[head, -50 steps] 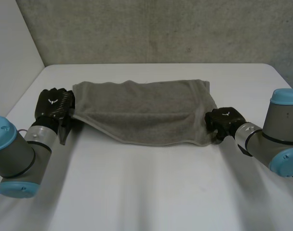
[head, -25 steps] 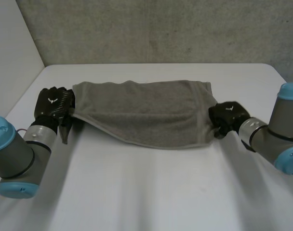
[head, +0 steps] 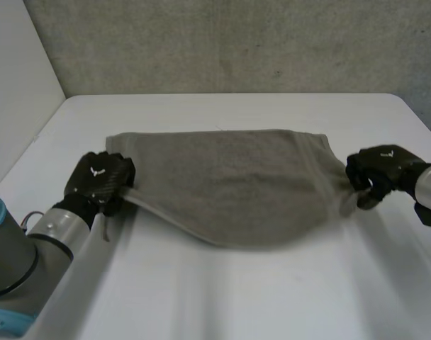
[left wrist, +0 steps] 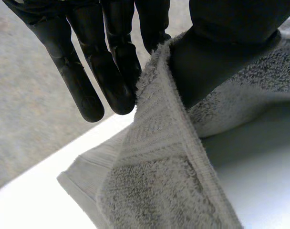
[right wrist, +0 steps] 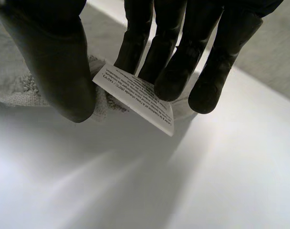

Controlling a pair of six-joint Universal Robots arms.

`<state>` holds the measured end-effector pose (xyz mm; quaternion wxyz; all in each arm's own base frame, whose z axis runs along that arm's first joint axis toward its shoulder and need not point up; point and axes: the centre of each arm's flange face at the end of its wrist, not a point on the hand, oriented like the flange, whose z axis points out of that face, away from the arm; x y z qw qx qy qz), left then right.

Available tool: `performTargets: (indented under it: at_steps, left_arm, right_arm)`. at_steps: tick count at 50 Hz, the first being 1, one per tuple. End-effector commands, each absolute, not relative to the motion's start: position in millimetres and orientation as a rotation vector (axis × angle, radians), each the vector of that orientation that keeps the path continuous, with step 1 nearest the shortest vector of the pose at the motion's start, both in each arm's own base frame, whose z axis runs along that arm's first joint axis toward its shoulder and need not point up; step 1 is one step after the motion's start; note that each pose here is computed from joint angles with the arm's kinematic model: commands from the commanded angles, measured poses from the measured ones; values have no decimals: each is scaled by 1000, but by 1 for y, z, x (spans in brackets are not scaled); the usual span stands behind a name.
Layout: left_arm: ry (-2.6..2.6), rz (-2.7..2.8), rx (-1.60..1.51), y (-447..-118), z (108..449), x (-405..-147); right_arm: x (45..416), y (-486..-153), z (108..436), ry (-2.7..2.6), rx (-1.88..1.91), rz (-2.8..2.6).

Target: Fold the towel.

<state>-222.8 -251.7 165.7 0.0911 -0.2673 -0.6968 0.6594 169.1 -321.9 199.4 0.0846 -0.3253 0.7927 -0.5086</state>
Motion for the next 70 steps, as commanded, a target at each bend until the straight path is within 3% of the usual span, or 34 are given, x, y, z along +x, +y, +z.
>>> performTargets:
  at_steps: [1, 8, 15, 18, 20, 25, 28, 36, 44, 52, 60, 67, 70]
  left_arm:
    - [-2142, 1893, -888, -230, 168, -218]
    - [-2171, 1876, -1003, -206, 179, -212]
    - [-2150, 1900, -1009, -210, 184, -214]
    - [-2125, 1944, -1001, -225, 187, -217]
    - [-2118, 1953, -1005, -236, 184, -220]
    - [-2080, 2020, -996, -292, 162, -233]
    - [-2072, 2036, -992, -306, 156, -235]
    - [-1981, 2141, -975, -382, 128, -262]
    - [-1877, 2203, -1000, -416, 104, -287]
    - [-1793, 2287, -996, -429, 93, -296]
    - [-1769, 2316, -1072, -424, 89, -298]
    - [-1780, 2306, -1081, -420, 89, -297]
    - [-1778, 2321, -1066, -418, 106, -293]
  right_arm:
    - [147, -305, 210, 2427, -1047, -1455]
    - [135, -285, 233, 2468, -1093, -1390]
    - [138, -286, 239, 2415, -1142, -1405]
    - [137, -301, 234, 2413, -1106, -1395]
    - [133, -330, 220, 2433, -1013, -1389]
    - [143, -364, 213, 2398, -869, -1446]
    - [148, -387, 205, 2372, -762, -1494]
    - [169, -431, 183, 2293, -470, -1694]
    - [193, -452, 161, 2205, -406, -1886]
    - [209, -461, 139, 2179, -413, -1932]
    - [206, -459, 139, 2200, -403, -1933]
    - [204, -448, 177, 2139, -429, -2006]
    - [204, -439, 200, 2093, -459, -2061]
